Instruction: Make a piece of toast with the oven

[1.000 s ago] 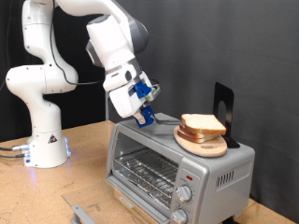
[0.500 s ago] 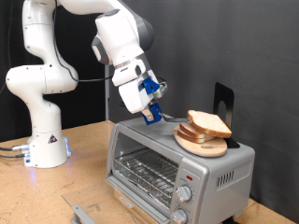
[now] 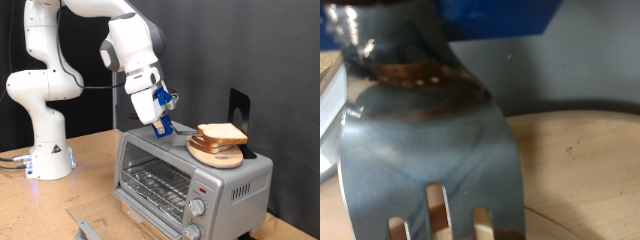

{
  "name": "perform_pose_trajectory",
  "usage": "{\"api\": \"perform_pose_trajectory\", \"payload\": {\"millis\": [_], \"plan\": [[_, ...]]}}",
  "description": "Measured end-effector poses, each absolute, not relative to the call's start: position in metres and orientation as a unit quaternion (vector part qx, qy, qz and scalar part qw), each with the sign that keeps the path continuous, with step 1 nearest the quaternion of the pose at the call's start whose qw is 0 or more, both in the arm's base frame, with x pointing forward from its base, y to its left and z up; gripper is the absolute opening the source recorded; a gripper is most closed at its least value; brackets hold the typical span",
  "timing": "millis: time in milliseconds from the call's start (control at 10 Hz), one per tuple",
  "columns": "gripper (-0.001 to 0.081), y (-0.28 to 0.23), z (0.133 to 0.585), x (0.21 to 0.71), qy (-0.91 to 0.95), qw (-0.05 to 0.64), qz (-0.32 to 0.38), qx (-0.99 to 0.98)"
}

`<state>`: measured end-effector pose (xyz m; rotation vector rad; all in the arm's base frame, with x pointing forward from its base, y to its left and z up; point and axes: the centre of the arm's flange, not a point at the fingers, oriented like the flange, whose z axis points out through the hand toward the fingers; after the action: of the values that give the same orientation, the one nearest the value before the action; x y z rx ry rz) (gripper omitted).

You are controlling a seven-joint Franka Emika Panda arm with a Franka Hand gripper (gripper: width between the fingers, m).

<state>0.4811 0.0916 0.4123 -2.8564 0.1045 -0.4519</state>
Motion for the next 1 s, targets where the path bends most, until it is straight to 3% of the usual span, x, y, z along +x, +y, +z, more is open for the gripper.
{"api": "perform_pose_trajectory", "payload": {"millis": [1000], "plan": [[0.0328,0.114,0.42,0.507,0.015,0.104,-0.179,-0.978]]}}
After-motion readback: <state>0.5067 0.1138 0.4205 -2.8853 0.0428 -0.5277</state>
